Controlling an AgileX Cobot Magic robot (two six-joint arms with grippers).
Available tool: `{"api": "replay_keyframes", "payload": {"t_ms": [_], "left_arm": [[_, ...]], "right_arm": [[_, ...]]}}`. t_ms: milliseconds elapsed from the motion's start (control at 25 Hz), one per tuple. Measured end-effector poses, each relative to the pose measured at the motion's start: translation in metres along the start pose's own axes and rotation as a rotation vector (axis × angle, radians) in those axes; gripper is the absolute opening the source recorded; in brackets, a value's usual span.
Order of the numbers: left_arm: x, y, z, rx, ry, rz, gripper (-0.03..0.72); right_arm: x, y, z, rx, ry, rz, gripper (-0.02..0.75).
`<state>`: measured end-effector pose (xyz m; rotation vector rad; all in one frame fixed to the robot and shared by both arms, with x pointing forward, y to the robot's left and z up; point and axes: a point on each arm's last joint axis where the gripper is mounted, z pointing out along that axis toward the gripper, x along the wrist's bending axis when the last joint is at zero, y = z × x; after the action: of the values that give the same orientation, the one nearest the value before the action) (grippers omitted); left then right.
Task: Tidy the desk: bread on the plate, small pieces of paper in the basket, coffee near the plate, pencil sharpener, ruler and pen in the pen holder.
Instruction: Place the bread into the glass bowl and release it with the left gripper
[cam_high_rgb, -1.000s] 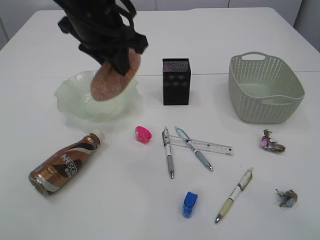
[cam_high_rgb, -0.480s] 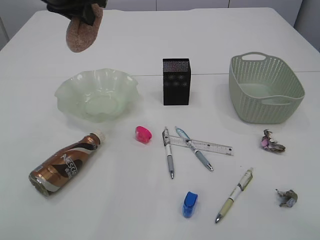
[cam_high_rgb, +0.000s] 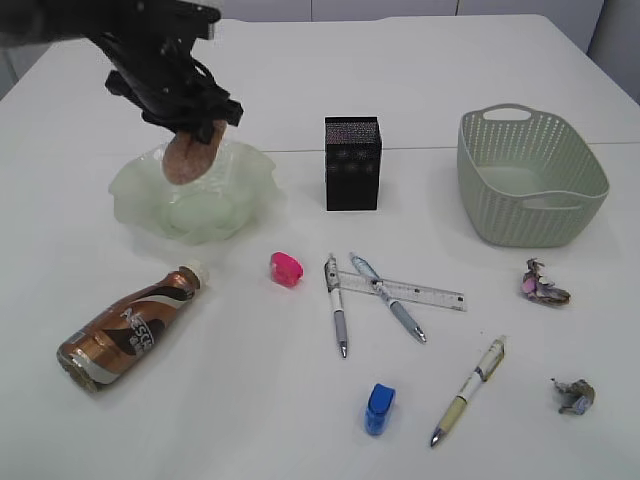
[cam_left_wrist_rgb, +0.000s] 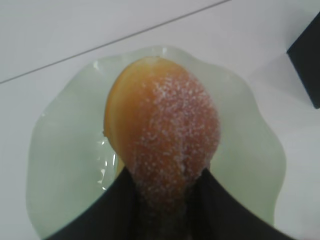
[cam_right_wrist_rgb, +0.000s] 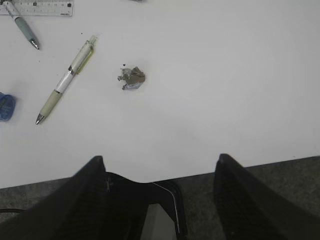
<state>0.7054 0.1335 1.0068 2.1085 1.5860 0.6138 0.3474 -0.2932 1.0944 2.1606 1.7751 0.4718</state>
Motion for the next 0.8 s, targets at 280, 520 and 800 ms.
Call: {"api": "replay_keyframes", "payload": {"t_ms": [280, 520, 800], "left_arm": [[-0.004, -0.012, 0.033, 0.035, -0.003, 0.006, 0.323], [-0.005, -0.012, 0.039, 0.014, -0.009, -0.009, 0.521], [0.001, -0.014, 0.039, 0.034, 0.006, -0.053, 0.557]], "right_arm": [[0.000, 0.000, 0.000, 0.000, 0.000, 0.000, 0.520], [0.000, 0.000, 0.000, 0.000, 0.000, 0.000, 0.520], [0.000, 0.000, 0.000, 0.000, 0.000, 0.000, 0.520]]}}
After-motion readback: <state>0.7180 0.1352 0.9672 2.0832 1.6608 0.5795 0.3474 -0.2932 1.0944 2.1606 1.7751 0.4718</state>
